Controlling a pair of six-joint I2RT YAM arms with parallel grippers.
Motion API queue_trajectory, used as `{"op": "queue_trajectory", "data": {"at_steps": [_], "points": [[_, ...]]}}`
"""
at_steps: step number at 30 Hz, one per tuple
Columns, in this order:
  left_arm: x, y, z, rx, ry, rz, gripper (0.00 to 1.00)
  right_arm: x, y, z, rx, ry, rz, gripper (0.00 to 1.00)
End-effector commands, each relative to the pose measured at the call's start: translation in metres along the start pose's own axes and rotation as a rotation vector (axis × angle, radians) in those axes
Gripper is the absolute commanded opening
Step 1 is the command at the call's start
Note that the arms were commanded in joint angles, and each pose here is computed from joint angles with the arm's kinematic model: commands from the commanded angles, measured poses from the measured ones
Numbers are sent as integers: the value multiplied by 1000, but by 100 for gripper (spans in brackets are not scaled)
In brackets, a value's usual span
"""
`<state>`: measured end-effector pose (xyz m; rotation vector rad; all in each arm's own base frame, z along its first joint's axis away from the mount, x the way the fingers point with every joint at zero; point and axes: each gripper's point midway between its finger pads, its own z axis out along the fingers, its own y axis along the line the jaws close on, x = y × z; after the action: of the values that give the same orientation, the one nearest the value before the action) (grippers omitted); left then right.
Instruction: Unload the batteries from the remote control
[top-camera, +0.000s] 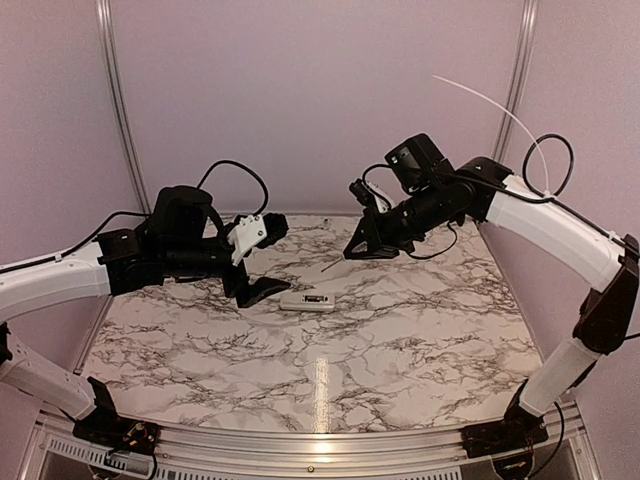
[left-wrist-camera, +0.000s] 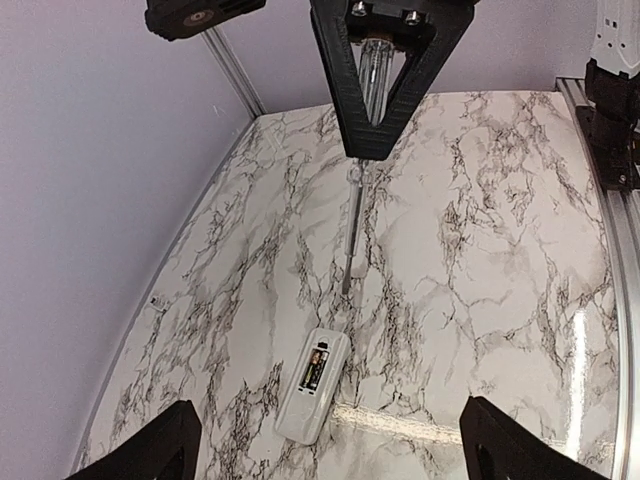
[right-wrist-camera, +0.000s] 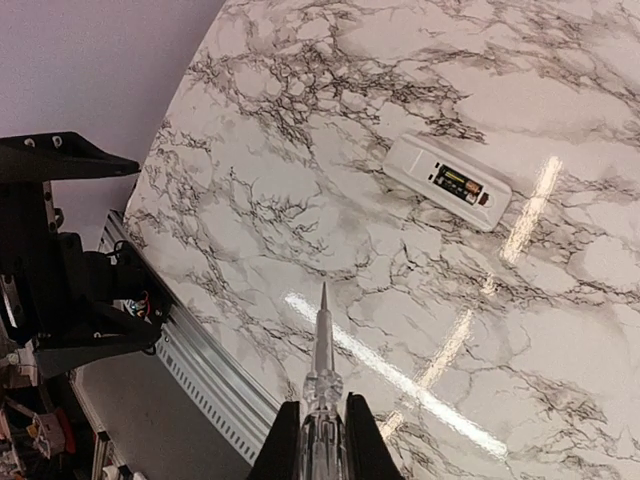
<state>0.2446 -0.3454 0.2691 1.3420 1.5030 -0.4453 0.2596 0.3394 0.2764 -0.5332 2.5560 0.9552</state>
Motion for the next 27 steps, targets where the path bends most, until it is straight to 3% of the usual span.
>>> {"op": "queue_trajectory", "data": {"at_steps": [1, 15, 27], "points": [[43, -15, 5, 109, 135, -24, 93, 13, -29, -11, 122, 20, -24, 0], [115, -3, 59, 201, 342, 2, 86, 12, -70, -4, 226, 51, -60, 0], [150, 33, 96, 203, 294, -16, 82, -3, -69, 29, 194, 85, 21, 0]]}}
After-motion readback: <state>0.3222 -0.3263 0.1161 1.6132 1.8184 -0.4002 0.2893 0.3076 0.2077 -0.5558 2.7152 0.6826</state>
